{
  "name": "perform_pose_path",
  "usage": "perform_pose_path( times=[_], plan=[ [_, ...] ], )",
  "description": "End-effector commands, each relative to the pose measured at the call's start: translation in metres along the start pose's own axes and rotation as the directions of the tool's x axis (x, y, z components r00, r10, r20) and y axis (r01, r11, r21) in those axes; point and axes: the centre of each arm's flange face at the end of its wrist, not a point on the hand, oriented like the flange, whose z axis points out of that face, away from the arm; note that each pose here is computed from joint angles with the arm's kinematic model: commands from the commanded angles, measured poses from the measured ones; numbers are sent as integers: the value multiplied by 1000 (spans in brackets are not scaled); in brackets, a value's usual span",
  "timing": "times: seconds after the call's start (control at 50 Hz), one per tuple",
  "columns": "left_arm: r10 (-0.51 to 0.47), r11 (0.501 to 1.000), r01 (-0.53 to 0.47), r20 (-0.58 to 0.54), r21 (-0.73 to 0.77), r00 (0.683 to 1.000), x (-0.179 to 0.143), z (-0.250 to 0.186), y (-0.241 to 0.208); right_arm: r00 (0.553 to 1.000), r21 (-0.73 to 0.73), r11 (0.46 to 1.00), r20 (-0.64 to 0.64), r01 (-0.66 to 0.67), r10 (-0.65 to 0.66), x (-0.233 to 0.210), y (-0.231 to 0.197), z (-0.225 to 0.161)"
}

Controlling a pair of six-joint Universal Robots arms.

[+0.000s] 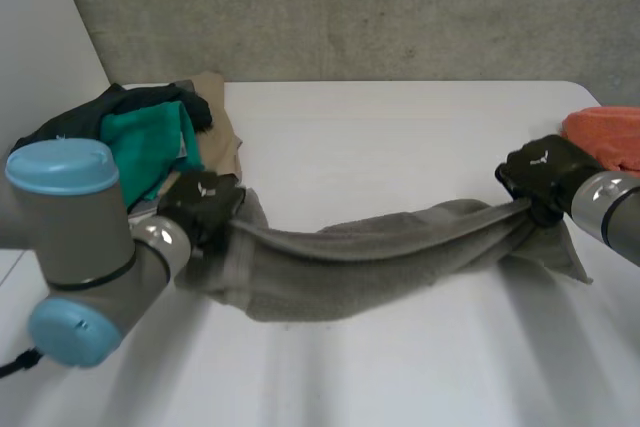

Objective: Fold the laundry.

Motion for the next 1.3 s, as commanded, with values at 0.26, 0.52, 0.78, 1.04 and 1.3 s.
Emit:
perform_pose_path(
  times=[0.26, 0.52, 0.78, 1.04, 1.3],
  plan=[
    [-275, 499, -369, 547, 784, 791, -111, 8, -206, 659, 586, 687, -724, 430, 205, 126, -132, 8],
    [-206, 746, -115, 392, 656, 896, -71, 21, -114, 884, 425, 894, -461, 142, 79, 59, -58, 29],
    [-129, 919, -5, 312, 395, 941, -30, 35, -10, 980, 151, 979, -125, -134, 154, 11, 52, 64],
    [-133, 925, 0, 324, 379, 937, -49, 15, -25, 852, 20, 861, -134, -509, 507, 54, 95, 73],
    [-100, 950, 16, 258, 312, 961, -46, -6, -33, 820, -30, 825, -145, -564, 554, 68, 98, 57]
  ],
)
